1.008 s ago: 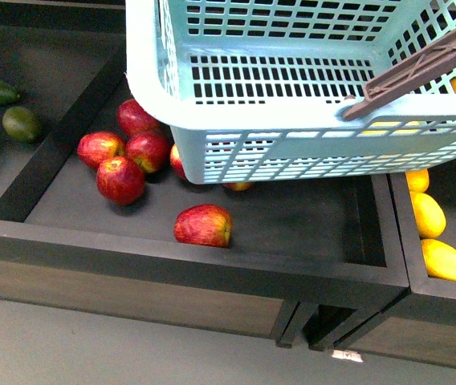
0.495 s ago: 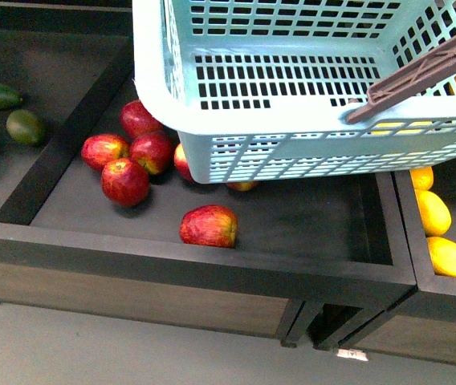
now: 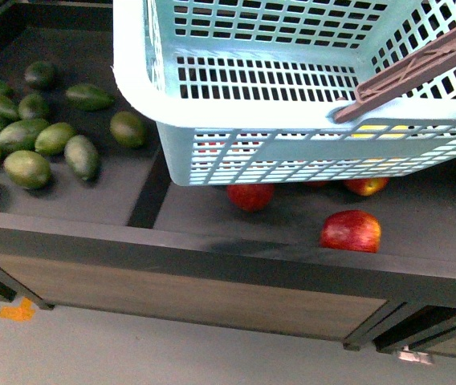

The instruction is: Pick lemon and mango into basket

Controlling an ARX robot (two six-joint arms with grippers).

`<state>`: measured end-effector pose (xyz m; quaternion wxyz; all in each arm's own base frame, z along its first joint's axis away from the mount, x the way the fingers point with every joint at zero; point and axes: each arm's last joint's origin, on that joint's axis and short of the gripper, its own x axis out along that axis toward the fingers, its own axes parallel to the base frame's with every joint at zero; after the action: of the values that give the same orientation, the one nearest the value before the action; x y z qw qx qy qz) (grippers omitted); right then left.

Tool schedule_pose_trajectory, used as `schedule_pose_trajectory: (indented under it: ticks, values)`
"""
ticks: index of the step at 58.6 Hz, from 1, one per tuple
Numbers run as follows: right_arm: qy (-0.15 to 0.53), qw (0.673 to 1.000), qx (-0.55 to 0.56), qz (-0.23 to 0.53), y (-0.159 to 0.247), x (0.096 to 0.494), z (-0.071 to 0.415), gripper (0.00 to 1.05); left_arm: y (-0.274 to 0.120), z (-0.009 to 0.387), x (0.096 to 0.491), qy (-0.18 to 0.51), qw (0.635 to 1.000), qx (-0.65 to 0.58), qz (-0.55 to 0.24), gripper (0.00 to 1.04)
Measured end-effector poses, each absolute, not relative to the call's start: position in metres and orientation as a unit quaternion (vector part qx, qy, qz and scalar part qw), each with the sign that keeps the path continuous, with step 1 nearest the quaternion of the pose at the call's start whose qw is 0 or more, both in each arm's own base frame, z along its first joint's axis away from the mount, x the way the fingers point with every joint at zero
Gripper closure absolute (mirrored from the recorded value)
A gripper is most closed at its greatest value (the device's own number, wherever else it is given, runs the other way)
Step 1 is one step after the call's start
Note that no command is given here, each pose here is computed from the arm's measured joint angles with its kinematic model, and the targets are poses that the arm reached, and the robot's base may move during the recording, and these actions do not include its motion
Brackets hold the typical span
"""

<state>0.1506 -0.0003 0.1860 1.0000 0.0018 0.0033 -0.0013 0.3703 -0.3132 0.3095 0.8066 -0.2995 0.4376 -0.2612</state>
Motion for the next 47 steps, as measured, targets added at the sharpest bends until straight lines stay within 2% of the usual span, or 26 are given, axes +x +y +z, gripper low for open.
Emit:
schedule_pose_trajectory:
  ticks: [47]
  values:
    - [0.003, 1.000, 0.002, -0.001, -0.0003, 0.1506, 0.1861, 0.09, -0.3128, 0.3095, 0.3706, 0.439, 0.805, -0.300, -0.264, 1.00]
